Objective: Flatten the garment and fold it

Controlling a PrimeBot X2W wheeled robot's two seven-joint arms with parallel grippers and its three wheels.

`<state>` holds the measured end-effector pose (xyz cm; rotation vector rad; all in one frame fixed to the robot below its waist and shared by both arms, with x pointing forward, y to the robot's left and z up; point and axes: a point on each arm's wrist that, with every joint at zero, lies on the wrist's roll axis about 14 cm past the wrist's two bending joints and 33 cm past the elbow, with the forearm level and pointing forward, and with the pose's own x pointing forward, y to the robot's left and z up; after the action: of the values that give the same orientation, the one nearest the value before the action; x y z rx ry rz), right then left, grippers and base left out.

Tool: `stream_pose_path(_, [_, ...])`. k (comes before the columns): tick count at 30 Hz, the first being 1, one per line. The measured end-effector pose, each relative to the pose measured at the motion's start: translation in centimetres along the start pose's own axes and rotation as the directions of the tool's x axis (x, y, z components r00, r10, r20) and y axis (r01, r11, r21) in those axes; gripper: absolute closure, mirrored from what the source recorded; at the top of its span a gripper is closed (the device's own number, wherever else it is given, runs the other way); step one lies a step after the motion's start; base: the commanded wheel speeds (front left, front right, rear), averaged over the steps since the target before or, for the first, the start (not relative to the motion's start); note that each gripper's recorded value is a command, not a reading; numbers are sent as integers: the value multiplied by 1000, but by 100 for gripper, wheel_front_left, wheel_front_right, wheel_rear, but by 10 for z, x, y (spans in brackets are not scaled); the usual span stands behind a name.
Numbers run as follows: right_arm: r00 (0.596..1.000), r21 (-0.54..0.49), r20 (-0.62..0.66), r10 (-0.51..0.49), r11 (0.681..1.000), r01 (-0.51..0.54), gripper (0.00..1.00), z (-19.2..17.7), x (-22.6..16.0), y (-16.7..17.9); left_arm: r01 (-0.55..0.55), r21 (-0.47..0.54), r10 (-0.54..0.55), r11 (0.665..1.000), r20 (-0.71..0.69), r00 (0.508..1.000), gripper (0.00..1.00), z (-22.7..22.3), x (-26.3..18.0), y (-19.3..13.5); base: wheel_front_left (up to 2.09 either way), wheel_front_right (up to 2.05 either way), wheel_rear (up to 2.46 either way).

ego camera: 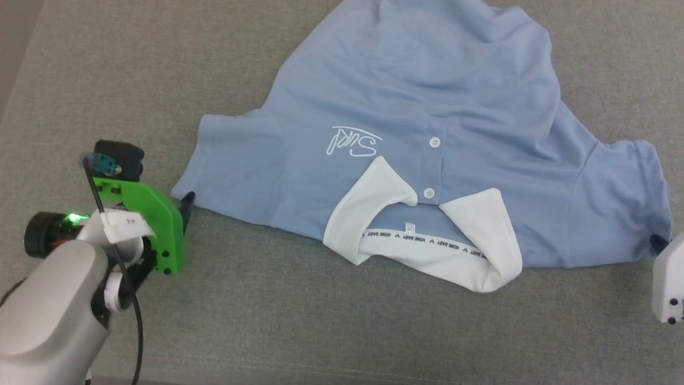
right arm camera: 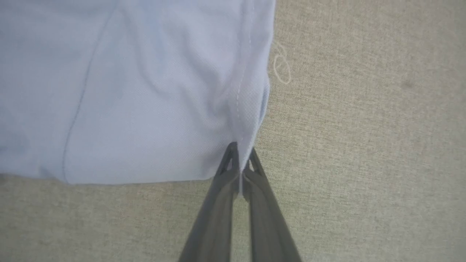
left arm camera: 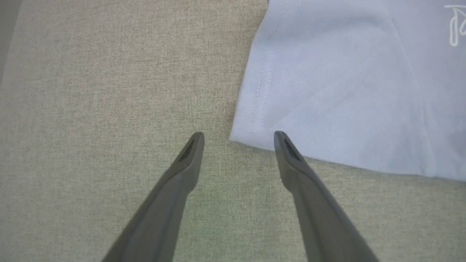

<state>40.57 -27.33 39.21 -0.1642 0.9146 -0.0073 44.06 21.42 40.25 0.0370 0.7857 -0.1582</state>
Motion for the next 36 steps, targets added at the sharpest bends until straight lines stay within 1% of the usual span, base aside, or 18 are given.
stream_pose_path(6, [1000,12,-11,-8,1000,8,100,-8,4,-1,10,19,-8,1000,-104,995,0,-13,16,-1,0,0,0])
stream_pose_path(19, [999,31,-30,-28,999,29,100,-18,12,-6,21,47,-12,999,-179,984,0,-25,37,1,0,0,0])
stream_pose_path(20, [999,30,-30,-30,999,31,100,-18,12,-6,27,44,-18,999,-188,982,33,-26,38,0,0,0,0])
stream_pose_path(21, [999,28,-30,-31,999,32,100,-18,12,-7,37,45,-27,998,-196,980,93,-27,38,-2,0,0,0])
stream_pose_path(22, [999,29,-30,-32,999,33,100,-18,12,-7,41,44,-31,998,-198,980,100,-26,38,-2,0,0,0])
stream_pose_path(26, [999,26,-24,-32,999,32,100,-16,10,-7,67,10,-64,998,-190,980,100,-25,37,-10,0,0,0])
stream_pose_path(29, [999,21,-8,-32,999,32,100,-13,6,-8,65,2,-64,998,-167,984,100,-23,32,-11,0,0,0])
stream_pose_path(32, [999,15,18,-30,999,29,100,-6,0,-10,66,1,-66,998,-125,990,100,-18,25,-12,0,0,0])
stream_pose_path(36, [996,8,90,-12,1000,12,100,13,-12,-11,72,7,-72,997,-39,997,100,-9,10,-16,0,0,0])
